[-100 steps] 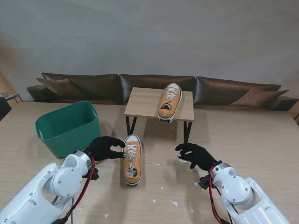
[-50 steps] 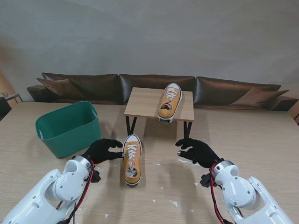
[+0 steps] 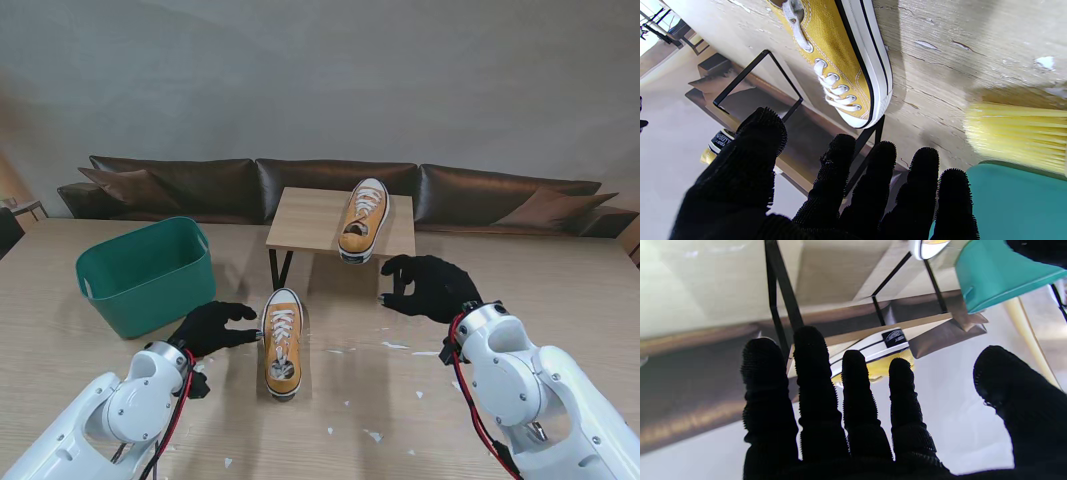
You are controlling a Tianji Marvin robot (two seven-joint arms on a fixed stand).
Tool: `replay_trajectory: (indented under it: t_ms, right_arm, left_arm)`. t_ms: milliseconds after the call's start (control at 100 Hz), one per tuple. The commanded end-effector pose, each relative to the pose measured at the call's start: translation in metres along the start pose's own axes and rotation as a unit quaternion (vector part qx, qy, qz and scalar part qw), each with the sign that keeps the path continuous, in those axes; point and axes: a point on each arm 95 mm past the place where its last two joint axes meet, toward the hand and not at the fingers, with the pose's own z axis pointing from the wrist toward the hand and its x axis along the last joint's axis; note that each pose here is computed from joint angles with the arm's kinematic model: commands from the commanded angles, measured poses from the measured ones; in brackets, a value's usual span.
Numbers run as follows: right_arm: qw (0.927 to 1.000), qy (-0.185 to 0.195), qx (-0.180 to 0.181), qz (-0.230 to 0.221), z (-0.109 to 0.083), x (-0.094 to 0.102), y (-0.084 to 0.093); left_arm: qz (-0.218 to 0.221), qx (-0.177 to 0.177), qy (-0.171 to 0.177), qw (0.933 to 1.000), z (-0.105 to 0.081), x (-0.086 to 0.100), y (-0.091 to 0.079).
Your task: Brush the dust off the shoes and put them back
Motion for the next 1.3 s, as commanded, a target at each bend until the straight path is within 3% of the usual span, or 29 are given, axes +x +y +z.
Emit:
replay_trajectory:
  t_ms: [0, 240, 560, 880, 1290]
  right_arm:
    - [0.9999, 0.011, -0.008, 0.009, 0.006, 0.014, 0.011]
    - [0.9967, -0.021, -0.035, -0.071, 0.035, 0.038, 0.018]
    - [0.9836, -0.078, -0.023, -0.161, 0.068, 0.056, 0.018]
    - [0.9732, -0.119, -0.006, -0.197, 0.095, 0.062, 0.000]
    - [0.9634, -0.144, 0.003, -0.226, 0.119, 0.060, -0.023]
  left_arm:
    - [-0.003, -0.007, 0.003, 1.0000, -0.001, 0.003, 0.001]
    - [-0.008, -0.012, -0.006, 0.9999, -0.003, 0.004, 0.002]
    - [-0.014, -0.017, -0.013, 0.9997, -0.003, 0.005, 0.002]
    - [-0.026, -0.031, -0.016, 0.9990, 0.004, 0.005, 0.005]
    - [-0.032, -0.039, -0.020, 0.9985, 0.007, 0.005, 0.008]
